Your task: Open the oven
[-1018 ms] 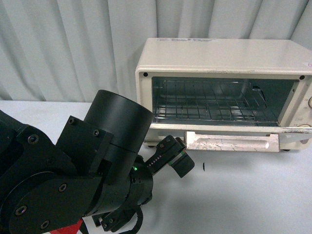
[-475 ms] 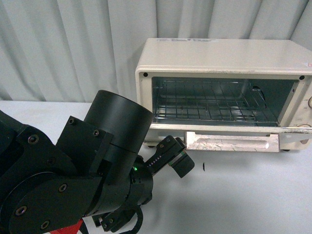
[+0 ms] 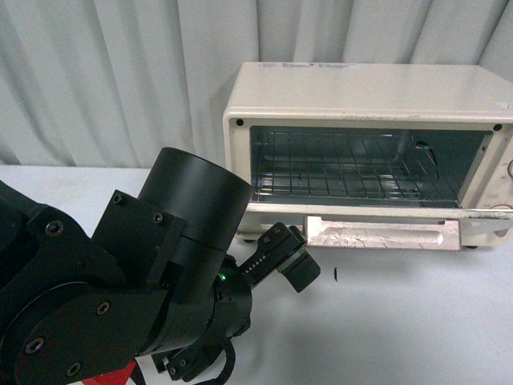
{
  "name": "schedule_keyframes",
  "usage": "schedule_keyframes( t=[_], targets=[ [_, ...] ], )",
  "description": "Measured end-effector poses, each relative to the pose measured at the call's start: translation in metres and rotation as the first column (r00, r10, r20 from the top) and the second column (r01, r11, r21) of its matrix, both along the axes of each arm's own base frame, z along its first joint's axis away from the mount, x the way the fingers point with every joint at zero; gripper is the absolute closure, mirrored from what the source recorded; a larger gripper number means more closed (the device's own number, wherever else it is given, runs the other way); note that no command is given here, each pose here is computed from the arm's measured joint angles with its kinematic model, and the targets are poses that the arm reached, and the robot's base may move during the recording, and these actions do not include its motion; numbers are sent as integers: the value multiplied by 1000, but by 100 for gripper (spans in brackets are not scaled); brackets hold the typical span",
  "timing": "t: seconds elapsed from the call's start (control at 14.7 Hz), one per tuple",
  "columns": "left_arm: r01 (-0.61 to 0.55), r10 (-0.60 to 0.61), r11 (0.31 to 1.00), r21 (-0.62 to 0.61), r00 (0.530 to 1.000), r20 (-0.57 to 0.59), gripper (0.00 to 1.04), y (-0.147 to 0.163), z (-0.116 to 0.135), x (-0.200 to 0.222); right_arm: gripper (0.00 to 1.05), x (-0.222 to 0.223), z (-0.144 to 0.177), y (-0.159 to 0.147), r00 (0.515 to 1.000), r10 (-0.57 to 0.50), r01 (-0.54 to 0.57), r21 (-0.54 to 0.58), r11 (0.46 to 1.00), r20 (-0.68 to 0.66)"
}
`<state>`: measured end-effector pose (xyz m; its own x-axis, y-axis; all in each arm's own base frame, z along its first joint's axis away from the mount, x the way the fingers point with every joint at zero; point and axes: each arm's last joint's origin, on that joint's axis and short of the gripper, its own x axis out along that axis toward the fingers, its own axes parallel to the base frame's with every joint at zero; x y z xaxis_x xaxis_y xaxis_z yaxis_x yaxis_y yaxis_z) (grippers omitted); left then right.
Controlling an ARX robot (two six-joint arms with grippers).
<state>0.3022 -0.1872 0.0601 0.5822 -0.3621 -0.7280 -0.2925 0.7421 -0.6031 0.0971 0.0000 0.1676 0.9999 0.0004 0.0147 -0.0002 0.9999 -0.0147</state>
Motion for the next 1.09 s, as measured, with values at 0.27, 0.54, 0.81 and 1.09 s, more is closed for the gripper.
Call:
schedule_keyframes(
  t=[0.27,0.54,0.81,1.09],
  targets=[
    [-1,1,1000,1,1000,0,7,0,0,0,103,0,-1,0,1000,0,0,0,1000,-11],
    [-1,1,1000,2,1000,0,7,0,0,0,70,0,-1,0,1000,0,0,0,1000,-11],
    [-1,1,1000,2,1000,0,7,0,0,0,25,0,-1,0,1000,0,0,0,1000,-11],
    [-165,175,984,-70,970,169,7,4,-6,-9,7,0,-1,0,1000,0,0,0,1000,-11]
  ],
)
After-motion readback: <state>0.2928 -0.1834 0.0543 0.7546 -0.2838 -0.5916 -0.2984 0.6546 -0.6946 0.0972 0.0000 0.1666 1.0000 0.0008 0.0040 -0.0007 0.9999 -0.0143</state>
